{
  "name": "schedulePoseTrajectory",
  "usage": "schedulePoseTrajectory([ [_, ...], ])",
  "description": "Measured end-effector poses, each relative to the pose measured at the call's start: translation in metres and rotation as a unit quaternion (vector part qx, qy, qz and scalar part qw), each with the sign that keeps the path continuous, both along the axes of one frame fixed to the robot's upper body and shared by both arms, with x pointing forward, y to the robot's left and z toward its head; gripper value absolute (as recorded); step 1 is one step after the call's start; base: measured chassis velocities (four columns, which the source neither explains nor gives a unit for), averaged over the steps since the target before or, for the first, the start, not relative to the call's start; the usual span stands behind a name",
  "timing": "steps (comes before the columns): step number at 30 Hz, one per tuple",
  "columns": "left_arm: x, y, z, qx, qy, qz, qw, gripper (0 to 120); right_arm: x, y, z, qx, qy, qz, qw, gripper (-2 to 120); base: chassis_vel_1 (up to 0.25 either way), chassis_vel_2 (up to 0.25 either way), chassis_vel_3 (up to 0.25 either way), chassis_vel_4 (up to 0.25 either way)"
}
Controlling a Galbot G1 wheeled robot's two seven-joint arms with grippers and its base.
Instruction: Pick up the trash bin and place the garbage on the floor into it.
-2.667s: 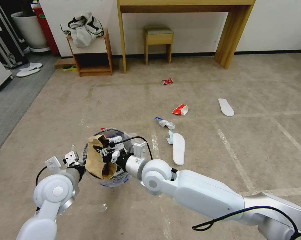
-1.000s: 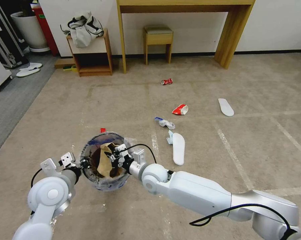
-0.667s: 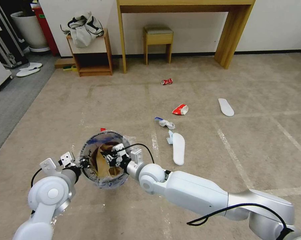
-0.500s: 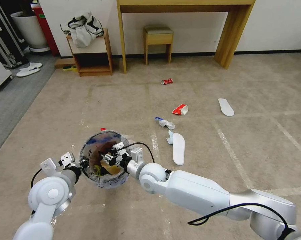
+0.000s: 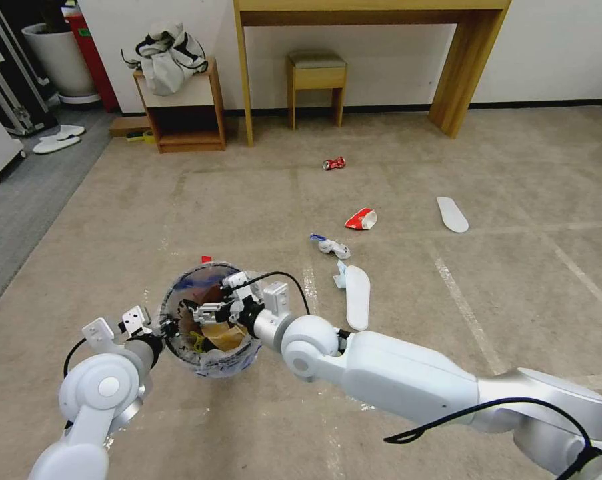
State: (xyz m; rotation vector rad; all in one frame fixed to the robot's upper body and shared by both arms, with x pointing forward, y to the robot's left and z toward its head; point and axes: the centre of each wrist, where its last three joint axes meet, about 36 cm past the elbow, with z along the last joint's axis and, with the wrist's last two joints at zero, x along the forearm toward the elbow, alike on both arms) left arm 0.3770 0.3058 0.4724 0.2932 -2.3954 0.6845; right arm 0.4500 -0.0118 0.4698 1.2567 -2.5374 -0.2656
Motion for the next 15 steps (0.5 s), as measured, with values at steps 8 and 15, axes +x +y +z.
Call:
schedulePoseTrajectory([
  [8,0.004,0.001,0.000,0.001,-0.001,0.001,1.0000,0,0.002,-0.029,0.068,0.079,-0.018,-0.018,0.997,100,0.000,0.000,0.000,0.000],
  [15,-0.001,0.005,0.001,0.009,0.000,0.007,0.9999,0,0.016,-0.111,0.137,0.159,-0.091,-0.084,0.979,100,0.000,0.000,0.000,0.000],
])
